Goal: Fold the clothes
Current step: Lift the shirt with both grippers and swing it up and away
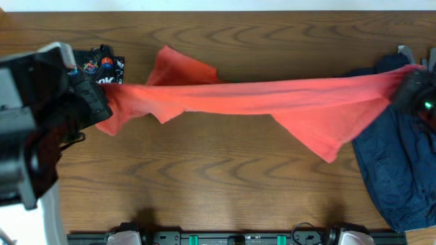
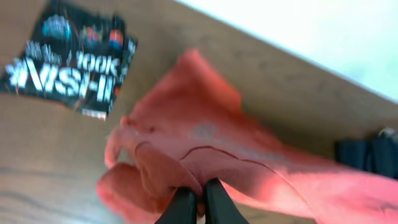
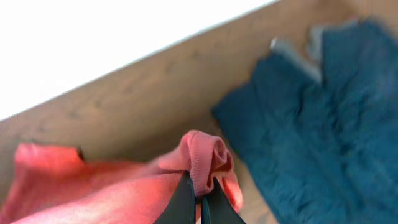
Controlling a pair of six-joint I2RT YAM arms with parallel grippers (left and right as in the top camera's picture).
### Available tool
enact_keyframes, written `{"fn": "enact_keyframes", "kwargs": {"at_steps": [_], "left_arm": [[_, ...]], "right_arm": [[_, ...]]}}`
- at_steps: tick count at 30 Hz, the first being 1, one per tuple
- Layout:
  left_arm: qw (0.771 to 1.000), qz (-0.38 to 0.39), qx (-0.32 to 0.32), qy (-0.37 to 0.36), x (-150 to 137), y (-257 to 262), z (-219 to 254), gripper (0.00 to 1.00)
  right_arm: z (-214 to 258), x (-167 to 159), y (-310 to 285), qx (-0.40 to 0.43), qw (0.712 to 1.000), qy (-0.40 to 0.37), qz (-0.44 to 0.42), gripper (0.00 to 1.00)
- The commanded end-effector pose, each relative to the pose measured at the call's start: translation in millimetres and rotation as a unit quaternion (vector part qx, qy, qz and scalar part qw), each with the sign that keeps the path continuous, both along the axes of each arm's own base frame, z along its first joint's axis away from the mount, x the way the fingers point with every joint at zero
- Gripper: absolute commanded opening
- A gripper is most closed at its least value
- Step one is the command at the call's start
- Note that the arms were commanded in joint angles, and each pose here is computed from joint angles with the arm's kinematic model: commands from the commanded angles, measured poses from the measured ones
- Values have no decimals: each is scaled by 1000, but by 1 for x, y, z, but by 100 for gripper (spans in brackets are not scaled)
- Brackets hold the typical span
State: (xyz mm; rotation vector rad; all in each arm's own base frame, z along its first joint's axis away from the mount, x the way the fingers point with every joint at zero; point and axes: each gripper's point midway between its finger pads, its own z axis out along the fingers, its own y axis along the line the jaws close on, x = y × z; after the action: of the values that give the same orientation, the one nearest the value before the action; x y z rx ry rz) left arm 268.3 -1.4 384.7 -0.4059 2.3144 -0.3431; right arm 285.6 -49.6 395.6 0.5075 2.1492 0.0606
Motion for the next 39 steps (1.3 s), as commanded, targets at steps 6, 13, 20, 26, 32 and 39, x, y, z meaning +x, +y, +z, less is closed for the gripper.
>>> {"fn": "enact_keyframes", "kwargs": {"at_steps": [6, 13, 20, 26, 32, 39], "left_arm": [[991, 33, 52, -123, -20, 14, 75, 6], [992, 36, 38, -114, 7, 16, 70, 6], [996, 31, 37, -78, 97, 28, 34, 6], [984, 14, 43, -172, 219, 25, 28, 6], [951, 25, 15, -307, 272, 19, 73, 6], [886, 17, 9, -463, 240, 22, 196, 6]], "right_arm": [[50, -35, -33, -83, 991, -59, -82, 1], [23, -2, -40, -96, 993, -1, -68, 1], [-37, 80, -44, -71, 994, 70, -36, 1], [-73, 174, -54, -39, 998, 28, -41, 1], [-19, 218, -53, 7, 991, -122, -56, 1], [107, 198, -56, -12, 962, -264, -71, 1]]}}
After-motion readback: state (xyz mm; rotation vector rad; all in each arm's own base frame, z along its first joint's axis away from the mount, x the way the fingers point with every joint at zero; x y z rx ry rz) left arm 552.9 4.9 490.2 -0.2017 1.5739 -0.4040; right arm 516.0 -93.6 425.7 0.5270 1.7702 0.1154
